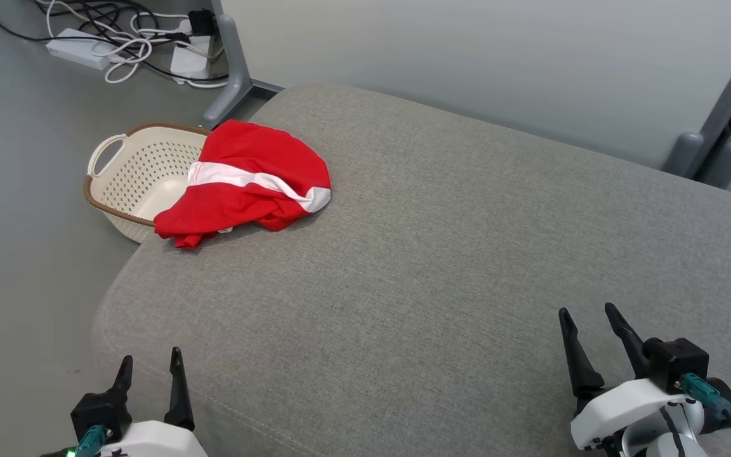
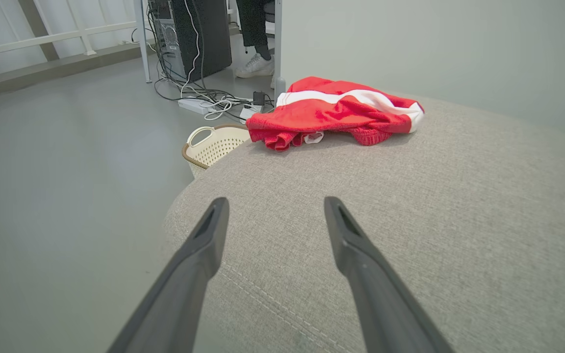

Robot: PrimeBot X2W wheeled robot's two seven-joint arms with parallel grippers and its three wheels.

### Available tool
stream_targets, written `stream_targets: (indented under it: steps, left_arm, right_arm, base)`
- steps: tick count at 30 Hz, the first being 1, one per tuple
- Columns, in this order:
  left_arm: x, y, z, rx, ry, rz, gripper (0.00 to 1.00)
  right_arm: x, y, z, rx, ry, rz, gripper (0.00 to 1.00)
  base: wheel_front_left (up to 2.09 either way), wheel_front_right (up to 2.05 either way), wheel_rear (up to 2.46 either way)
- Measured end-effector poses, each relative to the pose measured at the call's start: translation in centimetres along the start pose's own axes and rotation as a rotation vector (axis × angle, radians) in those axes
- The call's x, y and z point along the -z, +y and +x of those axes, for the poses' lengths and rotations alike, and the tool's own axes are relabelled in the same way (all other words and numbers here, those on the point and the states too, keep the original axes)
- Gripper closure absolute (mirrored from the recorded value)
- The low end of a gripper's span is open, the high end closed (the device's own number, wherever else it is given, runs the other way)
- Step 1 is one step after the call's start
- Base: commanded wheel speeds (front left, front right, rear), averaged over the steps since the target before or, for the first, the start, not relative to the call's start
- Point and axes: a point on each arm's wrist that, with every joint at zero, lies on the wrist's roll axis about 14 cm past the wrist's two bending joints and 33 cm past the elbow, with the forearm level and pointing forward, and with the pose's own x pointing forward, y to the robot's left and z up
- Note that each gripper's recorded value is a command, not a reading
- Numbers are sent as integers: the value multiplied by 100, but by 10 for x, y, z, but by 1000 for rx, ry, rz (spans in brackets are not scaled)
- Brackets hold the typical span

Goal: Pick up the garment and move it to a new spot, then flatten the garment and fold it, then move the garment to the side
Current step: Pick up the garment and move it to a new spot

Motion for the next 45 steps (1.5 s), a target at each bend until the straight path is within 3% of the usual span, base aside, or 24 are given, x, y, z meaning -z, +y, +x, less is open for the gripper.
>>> stream_targets:
  steps: [6, 15, 32, 42, 43, 44, 45]
  left_arm:
    - [4, -9, 15, 18, 27, -15, 0]
    - [-20, -31, 77, 25, 1, -42, 0]
    - [-1, -82, 194, 118, 123, 117, 0]
    - [43, -83, 220, 93, 288, 218, 0]
    - [44, -82, 223, 77, 293, 220, 3]
    - [46, -82, 224, 77, 301, 224, 76]
    - [48, -83, 225, 80, 306, 220, 100]
  right_arm:
    - [5, -17, -4, 40, 9, -8, 0]
    - [17, -50, 3, 106, 17, 6, 0]
    - [40, -116, 11, 213, 28, -5, 0]
    - [46, -150, -3, 305, 35, -1, 0]
    - [47, -152, -4, 311, 36, -1, 0]
    - [47, -154, -5, 316, 37, -1, 0]
    - [48, -156, -6, 321, 37, 0, 0]
  base:
    - [0, 0, 0]
    - [0, 0, 0]
    - [0, 0, 0]
    - [0, 0, 0]
    - [0, 0, 0]
    - [0, 0, 0]
    - [0, 0, 0]
